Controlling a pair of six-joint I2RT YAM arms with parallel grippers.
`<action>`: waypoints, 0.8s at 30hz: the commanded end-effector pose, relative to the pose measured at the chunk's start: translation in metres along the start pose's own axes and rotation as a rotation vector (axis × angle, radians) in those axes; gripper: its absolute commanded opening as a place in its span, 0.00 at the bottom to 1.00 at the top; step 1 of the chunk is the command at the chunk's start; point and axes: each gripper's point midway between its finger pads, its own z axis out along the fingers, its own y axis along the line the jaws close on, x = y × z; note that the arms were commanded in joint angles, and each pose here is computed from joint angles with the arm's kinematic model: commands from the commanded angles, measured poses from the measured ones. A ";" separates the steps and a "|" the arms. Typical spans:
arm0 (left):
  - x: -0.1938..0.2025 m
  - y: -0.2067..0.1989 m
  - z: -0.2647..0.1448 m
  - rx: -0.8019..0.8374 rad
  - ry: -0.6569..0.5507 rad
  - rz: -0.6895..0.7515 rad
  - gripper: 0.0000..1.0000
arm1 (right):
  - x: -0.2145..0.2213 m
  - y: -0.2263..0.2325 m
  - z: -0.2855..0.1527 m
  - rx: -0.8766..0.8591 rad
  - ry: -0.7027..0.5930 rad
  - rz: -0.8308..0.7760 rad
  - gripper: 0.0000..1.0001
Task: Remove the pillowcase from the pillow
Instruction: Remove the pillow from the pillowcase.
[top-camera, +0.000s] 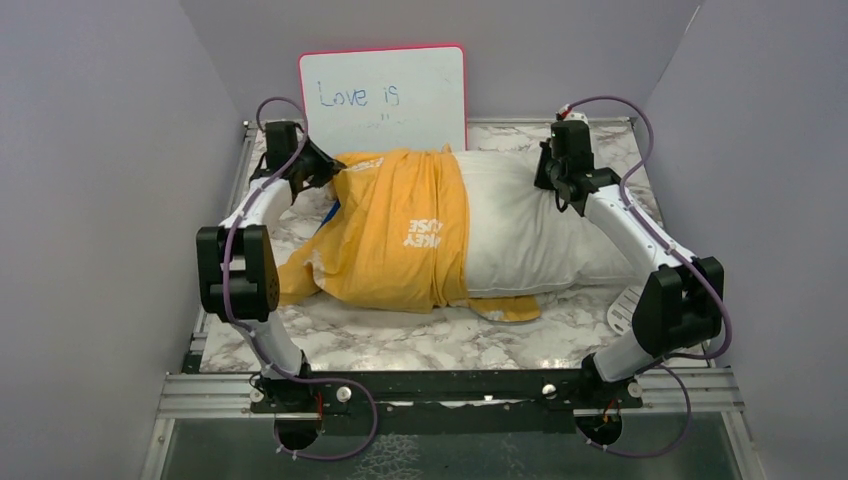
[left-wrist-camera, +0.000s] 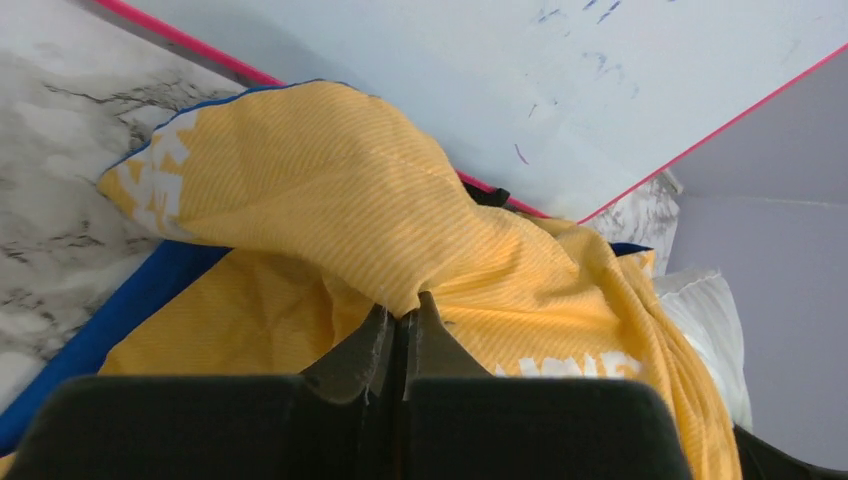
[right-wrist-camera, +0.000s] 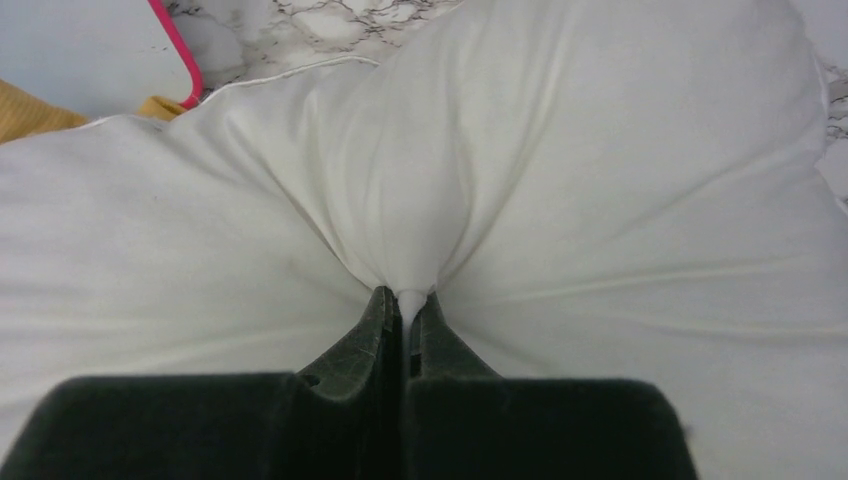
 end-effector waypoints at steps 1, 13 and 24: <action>-0.064 0.028 -0.069 -0.115 -0.264 0.007 0.00 | 0.036 -0.022 0.006 0.121 0.122 -0.018 0.01; -0.112 0.112 -0.180 -0.287 -0.402 -0.001 0.00 | 0.016 -0.027 0.009 0.156 0.080 0.007 0.01; -0.085 0.040 -0.177 -0.054 -0.282 0.185 0.67 | 0.000 0.012 -0.009 -0.064 0.095 0.005 0.01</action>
